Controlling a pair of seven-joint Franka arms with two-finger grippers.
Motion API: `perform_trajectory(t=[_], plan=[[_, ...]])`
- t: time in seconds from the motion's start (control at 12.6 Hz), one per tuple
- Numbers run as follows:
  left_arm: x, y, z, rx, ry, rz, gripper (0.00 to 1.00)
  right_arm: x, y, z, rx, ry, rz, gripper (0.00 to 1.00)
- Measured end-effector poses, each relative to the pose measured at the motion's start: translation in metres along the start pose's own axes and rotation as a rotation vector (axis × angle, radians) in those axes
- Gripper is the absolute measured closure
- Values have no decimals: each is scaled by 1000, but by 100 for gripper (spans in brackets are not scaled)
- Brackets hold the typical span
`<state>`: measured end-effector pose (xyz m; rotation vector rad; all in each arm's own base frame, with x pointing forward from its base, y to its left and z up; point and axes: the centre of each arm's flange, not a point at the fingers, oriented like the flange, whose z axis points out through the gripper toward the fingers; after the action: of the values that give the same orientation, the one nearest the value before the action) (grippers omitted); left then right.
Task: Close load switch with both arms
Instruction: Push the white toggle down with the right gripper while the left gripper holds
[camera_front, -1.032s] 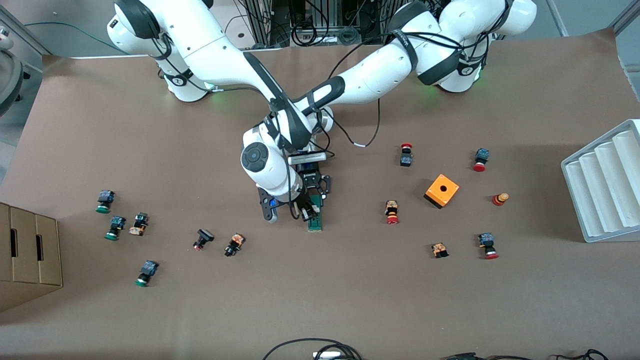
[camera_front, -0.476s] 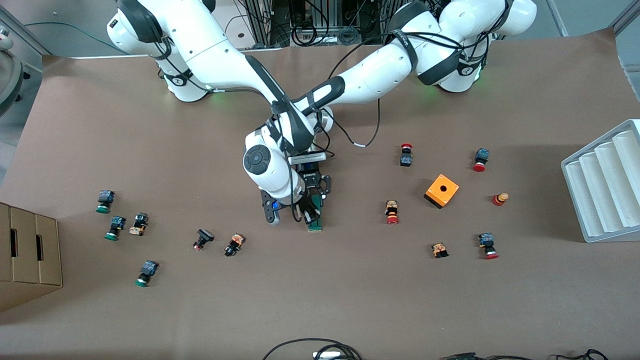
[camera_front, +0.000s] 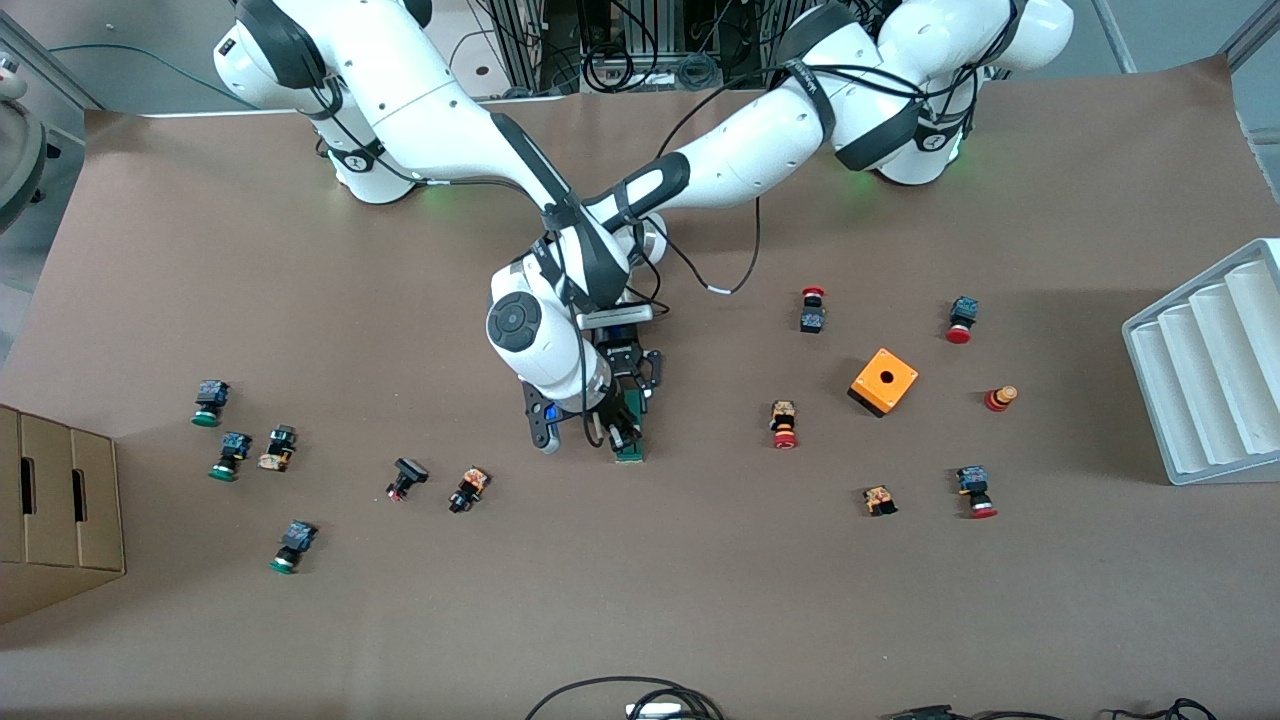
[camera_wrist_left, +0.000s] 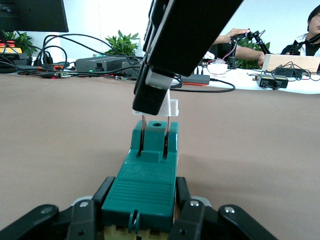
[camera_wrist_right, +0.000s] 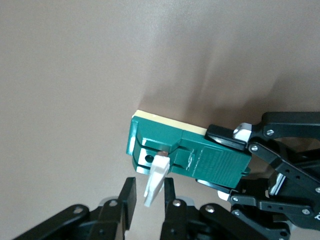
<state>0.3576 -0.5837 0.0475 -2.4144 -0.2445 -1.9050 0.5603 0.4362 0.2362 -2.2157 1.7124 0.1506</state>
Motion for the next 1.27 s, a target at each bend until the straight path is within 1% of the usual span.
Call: perform_trajectory(t=[0.4, 0.71, 1.27], plan=[[0, 0, 0, 0, 0, 0, 45, 3, -3, -1, 3, -3, 7, 74], [0, 0, 0, 0, 0, 0, 45, 5, -7, -2, 6, -13, 15, 74], [0, 0, 0, 0, 0, 0, 45, 8, -15, 2, 17, -13, 18, 74]])
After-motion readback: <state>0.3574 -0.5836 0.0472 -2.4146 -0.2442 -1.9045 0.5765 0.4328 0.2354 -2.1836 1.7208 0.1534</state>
